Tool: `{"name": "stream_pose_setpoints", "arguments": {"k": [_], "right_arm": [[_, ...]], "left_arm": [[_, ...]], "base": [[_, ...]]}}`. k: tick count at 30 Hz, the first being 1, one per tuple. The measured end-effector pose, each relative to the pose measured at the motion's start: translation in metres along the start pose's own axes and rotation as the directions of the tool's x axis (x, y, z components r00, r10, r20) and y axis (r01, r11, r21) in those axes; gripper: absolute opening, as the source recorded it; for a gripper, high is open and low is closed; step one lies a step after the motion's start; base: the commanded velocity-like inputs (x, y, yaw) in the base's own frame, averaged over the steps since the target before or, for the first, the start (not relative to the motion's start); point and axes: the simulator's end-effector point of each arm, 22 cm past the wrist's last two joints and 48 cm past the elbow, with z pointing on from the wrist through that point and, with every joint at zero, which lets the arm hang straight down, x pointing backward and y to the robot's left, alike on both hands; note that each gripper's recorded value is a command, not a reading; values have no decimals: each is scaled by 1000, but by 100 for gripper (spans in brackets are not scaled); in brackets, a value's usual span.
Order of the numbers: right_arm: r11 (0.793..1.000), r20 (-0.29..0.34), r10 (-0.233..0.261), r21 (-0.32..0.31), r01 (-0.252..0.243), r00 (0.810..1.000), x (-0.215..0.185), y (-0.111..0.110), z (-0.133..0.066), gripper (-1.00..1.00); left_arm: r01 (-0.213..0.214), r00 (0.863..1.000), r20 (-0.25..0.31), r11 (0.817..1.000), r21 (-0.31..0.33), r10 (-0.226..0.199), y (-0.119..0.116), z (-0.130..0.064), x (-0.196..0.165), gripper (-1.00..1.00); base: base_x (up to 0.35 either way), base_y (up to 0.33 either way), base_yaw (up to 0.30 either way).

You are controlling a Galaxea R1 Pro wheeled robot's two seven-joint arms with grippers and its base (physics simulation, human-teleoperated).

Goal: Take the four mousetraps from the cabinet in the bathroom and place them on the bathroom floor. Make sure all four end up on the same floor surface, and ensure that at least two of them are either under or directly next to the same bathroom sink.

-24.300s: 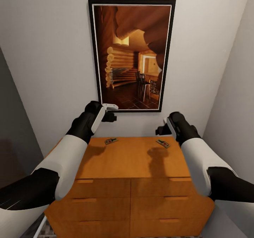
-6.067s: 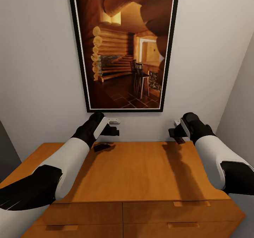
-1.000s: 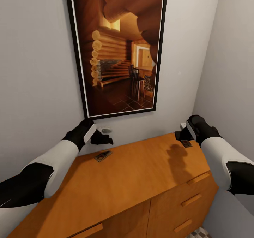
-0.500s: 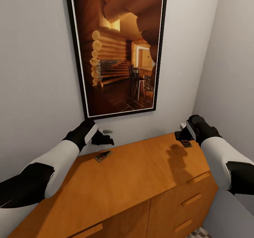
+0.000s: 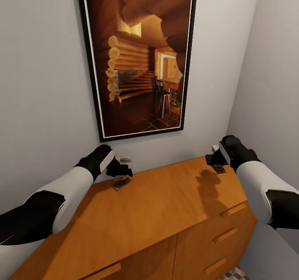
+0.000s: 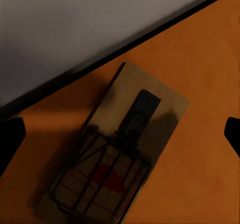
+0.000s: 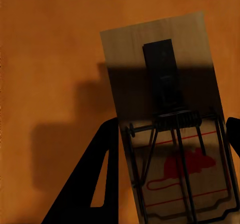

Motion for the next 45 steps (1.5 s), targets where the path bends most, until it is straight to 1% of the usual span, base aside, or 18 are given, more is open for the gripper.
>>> {"name": "stream_pose_setpoints", "arguments": {"k": [8, 13, 16, 23, 34, 45], "right_arm": [[1000, 0, 0, 0, 0, 1000, 0, 0, 0, -100], [1000, 0, 0, 0, 0, 1000, 0, 0, 0, -100], [1000, 0, 0, 0, 0, 1000, 0, 0, 0, -100], [1000, 0, 0, -2, 0, 1000, 0, 1, 0, -100], [1000, 0, 0, -2, 0, 1000, 0, 1, 0, -100], [1000, -13, 0, -2, 0, 1000, 5, 1, 3, -100]], "left_arm": [[-2, 1000, -4, 1000, -12, 2, 2, 1, 1, 100], [-21, 1000, -9, 999, -29, 21, 4, 2, 3, 100], [-41, 999, -15, 998, -48, 40, 6, 3, 4, 100], [-72, 997, -40, 994, -82, 69, 12, 7, 12, 100], [-89, 996, -37, 992, -87, 86, 9, 5, 10, 100], [-89, 995, -41, 992, -86, 86, 8, 7, 11, 100]], "base": [[0, 0, 0], [0, 0, 0], [0, 0, 0], [0, 0, 0], [0, 0, 0], [0, 0, 0]]}}
